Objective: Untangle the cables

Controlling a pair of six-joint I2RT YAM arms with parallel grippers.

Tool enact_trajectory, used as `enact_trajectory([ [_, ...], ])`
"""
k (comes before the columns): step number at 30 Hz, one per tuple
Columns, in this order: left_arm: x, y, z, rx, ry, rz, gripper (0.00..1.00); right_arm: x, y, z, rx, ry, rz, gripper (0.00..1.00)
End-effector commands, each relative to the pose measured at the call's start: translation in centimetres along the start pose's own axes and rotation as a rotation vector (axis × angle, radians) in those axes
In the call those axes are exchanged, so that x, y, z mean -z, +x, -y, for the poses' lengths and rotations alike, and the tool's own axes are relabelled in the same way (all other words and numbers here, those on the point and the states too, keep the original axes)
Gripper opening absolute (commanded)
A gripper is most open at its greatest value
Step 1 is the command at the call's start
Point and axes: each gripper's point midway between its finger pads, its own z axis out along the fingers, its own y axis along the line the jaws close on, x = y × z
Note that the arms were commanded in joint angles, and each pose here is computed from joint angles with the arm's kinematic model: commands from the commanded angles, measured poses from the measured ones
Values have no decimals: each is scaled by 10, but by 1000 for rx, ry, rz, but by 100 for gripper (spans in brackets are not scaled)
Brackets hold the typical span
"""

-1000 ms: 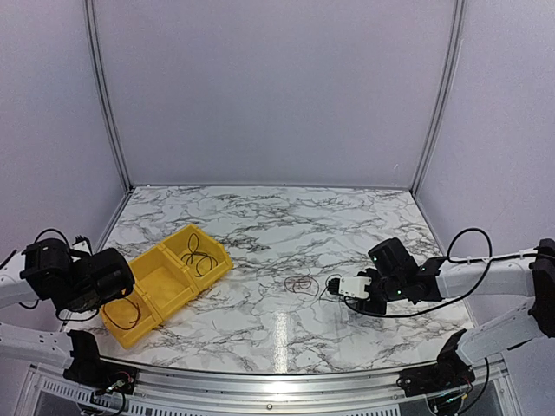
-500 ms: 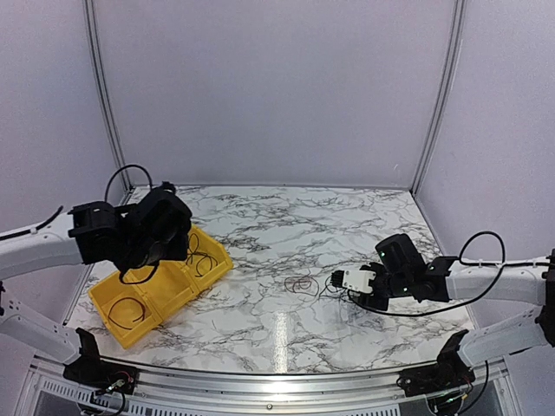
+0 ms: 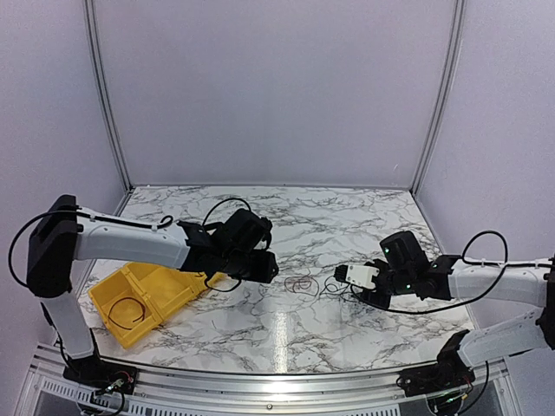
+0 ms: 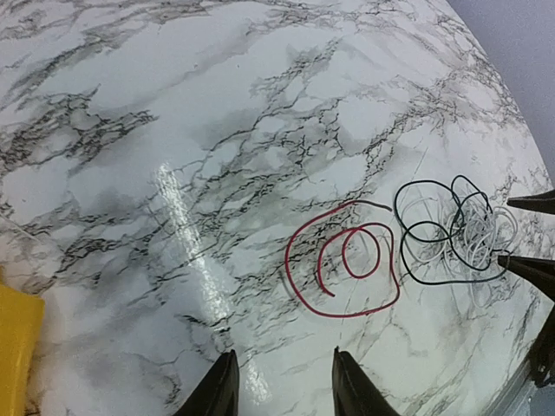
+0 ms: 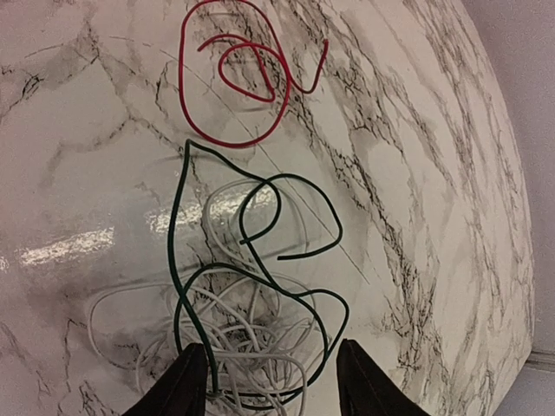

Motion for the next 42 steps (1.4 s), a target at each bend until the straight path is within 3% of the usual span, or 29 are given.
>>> enact_trajectory([
  [1,-29,-1,16,220,99,-30,39,4,-8,9,-23,22,25,51],
  [11,-70,9,32,427,288,-110,31,-1,0,7,-13,17,-9,51],
  [19,-91,18,29,466,275,-146,23,-1,-1,8,-14,21,-7,51],
  [24,-90,12,31,455,282,-128,8,-1,-1,8,-14,21,-9,51],
  [26,-86,6,33,434,290,-106,0,0,-1,9,-14,28,-8,51],
  [33,-36,-23,45,243,333,25,0,48,-37,43,-63,46,123,52],
  [42,49,-47,87,-38,415,215,0,104,-113,42,-75,-163,385,55],
])
